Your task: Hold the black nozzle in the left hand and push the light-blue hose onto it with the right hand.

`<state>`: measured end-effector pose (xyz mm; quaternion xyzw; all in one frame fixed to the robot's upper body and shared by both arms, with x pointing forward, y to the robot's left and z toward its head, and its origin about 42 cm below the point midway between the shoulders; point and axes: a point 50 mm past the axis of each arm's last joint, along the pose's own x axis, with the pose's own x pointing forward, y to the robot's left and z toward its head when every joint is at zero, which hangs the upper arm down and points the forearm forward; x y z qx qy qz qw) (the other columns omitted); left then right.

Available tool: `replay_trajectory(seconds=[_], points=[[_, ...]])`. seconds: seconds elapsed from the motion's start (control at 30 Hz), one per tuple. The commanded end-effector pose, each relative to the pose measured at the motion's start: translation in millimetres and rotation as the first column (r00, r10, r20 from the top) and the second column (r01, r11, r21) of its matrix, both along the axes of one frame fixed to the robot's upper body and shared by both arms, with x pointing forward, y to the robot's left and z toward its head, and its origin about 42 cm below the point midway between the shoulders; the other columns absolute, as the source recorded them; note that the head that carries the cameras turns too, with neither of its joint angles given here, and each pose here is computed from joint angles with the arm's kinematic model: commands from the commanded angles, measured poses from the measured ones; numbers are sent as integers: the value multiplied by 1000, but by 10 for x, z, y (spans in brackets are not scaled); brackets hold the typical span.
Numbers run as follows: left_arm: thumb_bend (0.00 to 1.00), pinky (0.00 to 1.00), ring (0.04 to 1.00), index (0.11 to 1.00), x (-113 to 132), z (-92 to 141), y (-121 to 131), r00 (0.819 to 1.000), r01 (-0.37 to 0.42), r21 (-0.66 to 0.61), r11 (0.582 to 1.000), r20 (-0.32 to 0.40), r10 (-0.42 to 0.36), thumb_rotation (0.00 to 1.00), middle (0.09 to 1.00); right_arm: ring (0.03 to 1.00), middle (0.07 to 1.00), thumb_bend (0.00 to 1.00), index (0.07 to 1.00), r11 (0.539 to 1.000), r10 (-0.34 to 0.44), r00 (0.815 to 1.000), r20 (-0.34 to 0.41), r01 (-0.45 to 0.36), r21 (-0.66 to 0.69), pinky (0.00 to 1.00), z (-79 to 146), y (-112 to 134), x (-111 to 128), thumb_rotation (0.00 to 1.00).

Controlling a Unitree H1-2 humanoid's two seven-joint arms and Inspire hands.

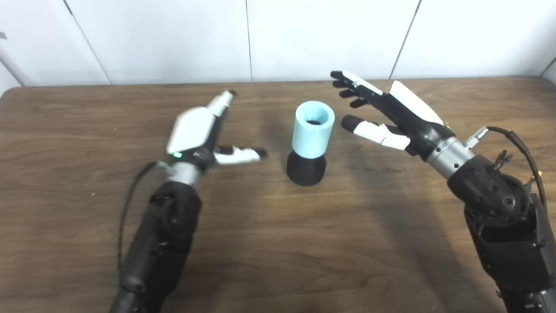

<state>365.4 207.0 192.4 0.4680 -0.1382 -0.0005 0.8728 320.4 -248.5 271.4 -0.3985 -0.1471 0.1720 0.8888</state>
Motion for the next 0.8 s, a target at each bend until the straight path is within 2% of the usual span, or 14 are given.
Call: replay_trajectory(seconds=[0.0, 0.17, 0.23, 0.33, 0.47, 0.53, 0.6, 0.67, 0.7, 0.73, 0.77], points=[[823, 647, 790, 904, -20, 134, 112, 991, 11, -39, 999, 131, -6, 397, 834, 872, 912, 521, 926, 999, -28, 998, 58, 27, 22, 799, 66, -56, 7, 1000], [697, 609, 724, 808, -198, 125, 344, 976, -4, -222, 975, 210, 52, 316, 769, 868, 910, 495, 917, 997, -60, 997, 53, 57, 45, 790, -73, -92, -35, 1000], [625, 611, 721, 792, -264, 128, 407, 973, 0, -295, 955, 220, 68, 359, 762, 862, 906, 492, 913, 995, -77, 996, 39, 74, 70, 779, -130, -91, -64, 1000], [571, 581, 679, 779, -414, 140, 455, 973, 7, -407, 913, 213, 88, 401, 752, 860, 907, 507, 918, 988, -89, 996, 5, 87, 126, 760, -258, -86, -98, 1000], [437, 580, 683, 784, -696, 144, 478, 981, -20, -462, 887, 162, 107, 455, 755, 827, 889, 508, 908, 952, -121, 991, -58, 132, 277, 694, -467, -70, -149, 1000], [399, 596, 699, 794, -822, 120, 484, 986, -39, -486, 873, 125, 114, 474, 764, 835, 885, 482, 904, 916, -143, 984, -111, 174, 363, 700, -569, -75, -178, 1000], [379, 624, 721, 816, -914, 96, 495, 990, -53, -507, 860, 86, 112, 572, 782, 854, 891, 464, 911, 862, -157, 973, -170, 219, 457, 745, -648, -81, -201, 1000], [367, 699, 780, 864, -984, 79, 521, 996, -59, -521, 852, 25, 84, 696, 826, 870, 896, 451, 916, 775, -151, 955, -255, 274, 570, 803, -722, -82, -226, 994], [364, 729, 805, 881, -1009, 68, 535, 998, -57, -536, 842, -3, 65, 726, 842, 879, 900, 447, 920, 733, -147, 945, -292, 302, 609, 825, -755, -80, -242, 984], [362, 762, 833, 900, -1032, 50, 546, 999, -53, -563, 825, -25, 48, 736, 862, 885, 900, 446, 922, 693, -146, 934, -325, 331, 641, 839, -787, -81, -262, 978], [381, 798, 866, 918, -1047, 27, 557, 999, -53, -585, 809, -40, 37, 705, 885, 891, 902, 444, 925, 665, -146, 926, -348, 352, 658, 859, -813, -85, -281, 985]])
